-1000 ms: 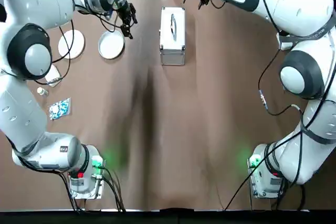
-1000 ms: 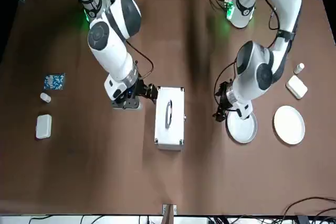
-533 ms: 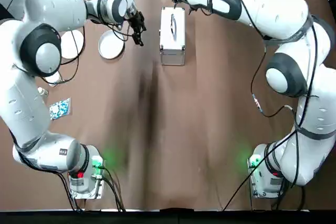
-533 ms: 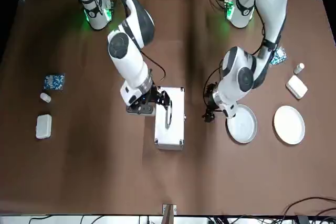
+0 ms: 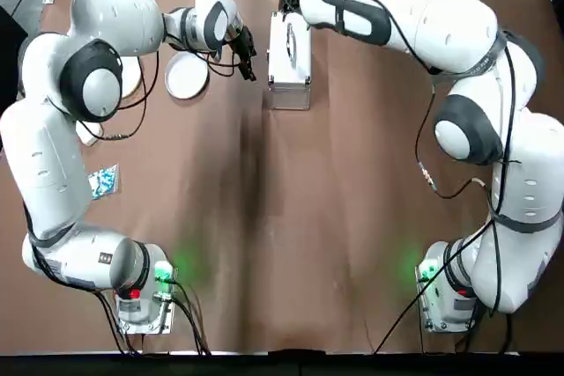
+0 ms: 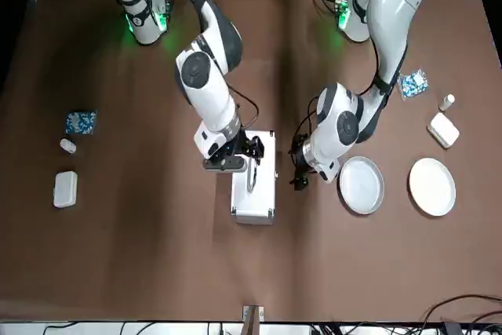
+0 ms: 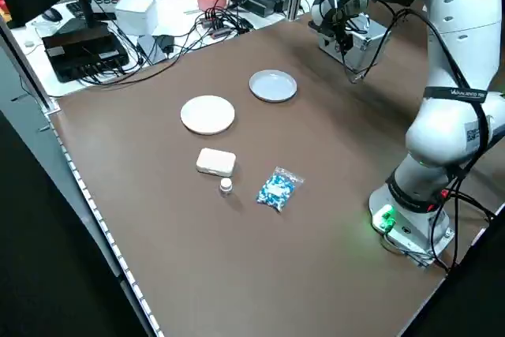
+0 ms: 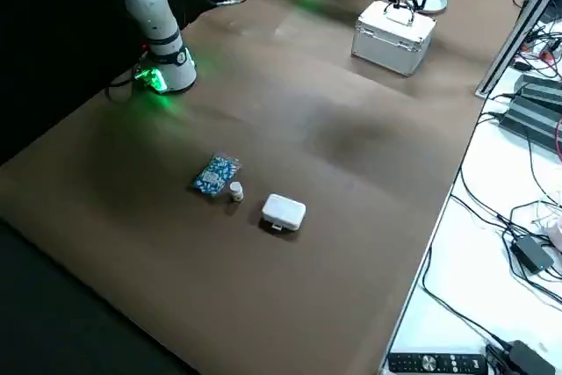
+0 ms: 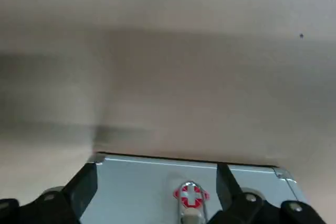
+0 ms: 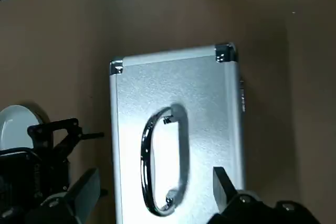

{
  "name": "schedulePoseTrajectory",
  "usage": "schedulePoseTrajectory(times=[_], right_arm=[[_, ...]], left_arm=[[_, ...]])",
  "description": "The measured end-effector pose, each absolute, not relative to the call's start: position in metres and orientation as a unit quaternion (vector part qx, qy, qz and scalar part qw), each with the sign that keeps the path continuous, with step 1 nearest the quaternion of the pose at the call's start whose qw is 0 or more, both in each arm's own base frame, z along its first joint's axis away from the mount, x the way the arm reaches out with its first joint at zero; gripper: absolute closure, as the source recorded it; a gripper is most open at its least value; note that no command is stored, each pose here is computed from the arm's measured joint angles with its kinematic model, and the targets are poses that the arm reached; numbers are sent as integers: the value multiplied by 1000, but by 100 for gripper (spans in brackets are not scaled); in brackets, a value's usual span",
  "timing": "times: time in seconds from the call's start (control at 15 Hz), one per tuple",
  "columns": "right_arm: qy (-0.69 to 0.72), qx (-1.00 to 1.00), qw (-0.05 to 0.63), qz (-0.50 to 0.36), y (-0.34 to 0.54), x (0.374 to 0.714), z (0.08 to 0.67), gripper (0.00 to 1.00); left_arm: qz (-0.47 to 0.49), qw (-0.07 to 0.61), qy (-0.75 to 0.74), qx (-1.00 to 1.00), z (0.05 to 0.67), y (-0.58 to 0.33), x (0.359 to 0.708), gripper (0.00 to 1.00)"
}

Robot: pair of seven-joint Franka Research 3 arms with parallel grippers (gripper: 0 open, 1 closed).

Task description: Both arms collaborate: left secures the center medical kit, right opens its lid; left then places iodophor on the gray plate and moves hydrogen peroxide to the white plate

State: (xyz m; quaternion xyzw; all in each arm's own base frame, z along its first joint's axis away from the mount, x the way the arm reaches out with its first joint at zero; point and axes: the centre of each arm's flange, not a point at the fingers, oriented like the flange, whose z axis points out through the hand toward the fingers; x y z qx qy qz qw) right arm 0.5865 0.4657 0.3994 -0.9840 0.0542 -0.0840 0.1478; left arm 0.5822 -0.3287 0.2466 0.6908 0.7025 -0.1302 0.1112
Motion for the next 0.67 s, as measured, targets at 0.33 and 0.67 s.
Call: schedulePoseTrajectory(times=[0.33, 0.67], right_arm=[[45, -985, 133, -101, 478, 584, 375, 4], [28, -987, 120, -106, 489, 576, 369, 4]], left_arm=[[-134, 118, 702, 689, 248, -348, 585, 0], [-139, 119, 698, 692, 244, -364, 582, 0]])
